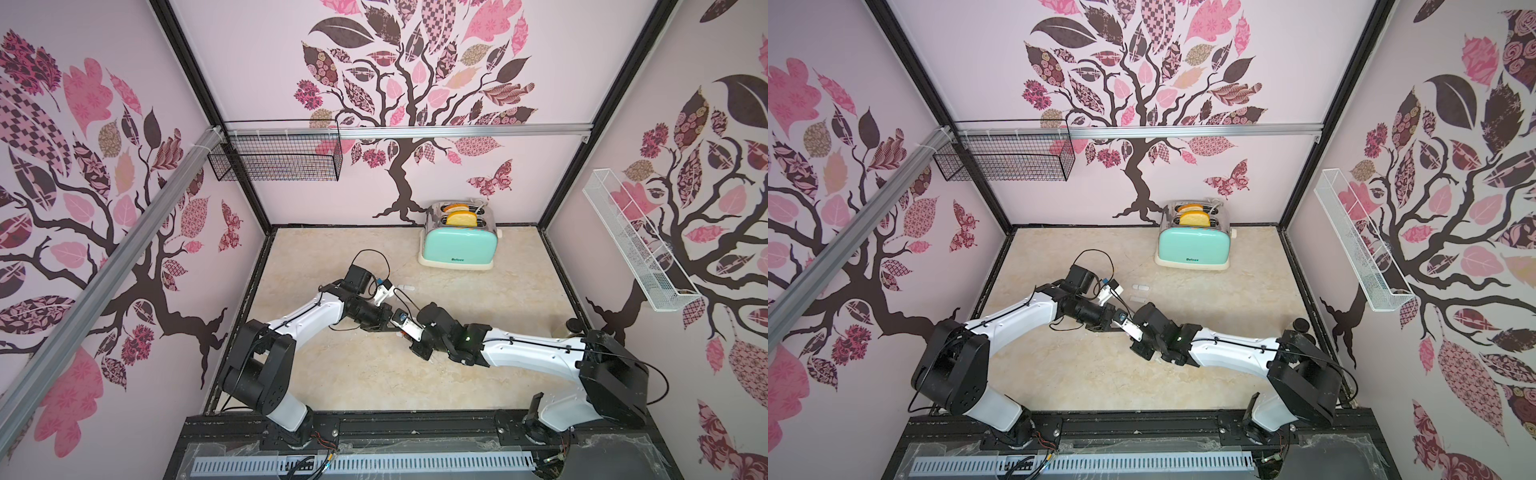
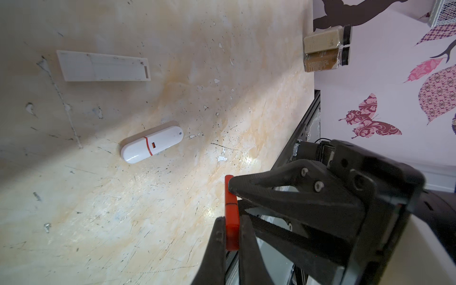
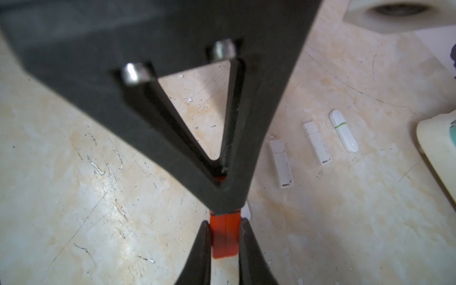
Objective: Close the usb drive cover
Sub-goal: Close the cover of the USB drive, then place the USB drive at the center of the board.
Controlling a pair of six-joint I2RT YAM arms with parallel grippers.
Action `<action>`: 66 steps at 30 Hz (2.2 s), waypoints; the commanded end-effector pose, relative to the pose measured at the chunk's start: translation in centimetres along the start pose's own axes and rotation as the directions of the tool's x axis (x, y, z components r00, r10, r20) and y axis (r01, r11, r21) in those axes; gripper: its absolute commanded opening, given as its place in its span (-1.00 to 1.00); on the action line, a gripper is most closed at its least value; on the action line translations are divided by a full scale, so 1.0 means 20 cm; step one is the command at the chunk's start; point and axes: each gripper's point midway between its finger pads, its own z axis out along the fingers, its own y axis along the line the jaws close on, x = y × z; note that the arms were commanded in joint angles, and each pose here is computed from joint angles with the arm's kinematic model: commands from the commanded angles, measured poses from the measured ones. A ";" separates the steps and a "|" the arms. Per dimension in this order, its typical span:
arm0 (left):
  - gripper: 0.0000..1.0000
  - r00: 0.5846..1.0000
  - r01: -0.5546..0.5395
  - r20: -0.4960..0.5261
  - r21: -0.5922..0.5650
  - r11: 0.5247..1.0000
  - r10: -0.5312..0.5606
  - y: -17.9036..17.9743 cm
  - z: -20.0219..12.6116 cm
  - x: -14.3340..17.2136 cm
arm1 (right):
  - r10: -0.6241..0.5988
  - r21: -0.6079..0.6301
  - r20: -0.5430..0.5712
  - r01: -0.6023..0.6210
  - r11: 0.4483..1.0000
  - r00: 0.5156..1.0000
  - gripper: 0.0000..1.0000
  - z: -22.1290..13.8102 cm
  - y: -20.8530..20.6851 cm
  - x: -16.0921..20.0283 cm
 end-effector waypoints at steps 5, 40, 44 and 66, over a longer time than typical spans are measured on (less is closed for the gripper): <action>-1.00 0.997 0.000 -0.083 0.059 0.998 0.005 -0.06 0.07 0.10 | 0.250 -0.098 0.612 -0.242 0.965 0.750 -1.00 -0.36 -0.23 -0.84; 0.58 0.953 -0.115 0.265 -0.137 0.984 0.148 0.01 -0.41 -0.06 | 0.027 0.119 0.061 -0.034 0.992 0.998 -1.00 -0.08 -0.18 0.04; 0.74 0.927 -0.108 0.328 -0.224 0.969 0.180 0.07 -0.51 -0.10 | 0.031 0.049 -0.005 -0.030 0.998 1.000 -1.00 -0.09 -0.13 0.07; 0.96 0.757 -0.028 0.526 -0.566 0.824 0.387 0.30 -0.96 -0.17 | -0.103 -0.178 -0.308 0.049 0.983 0.946 -1.00 0.02 0.06 0.21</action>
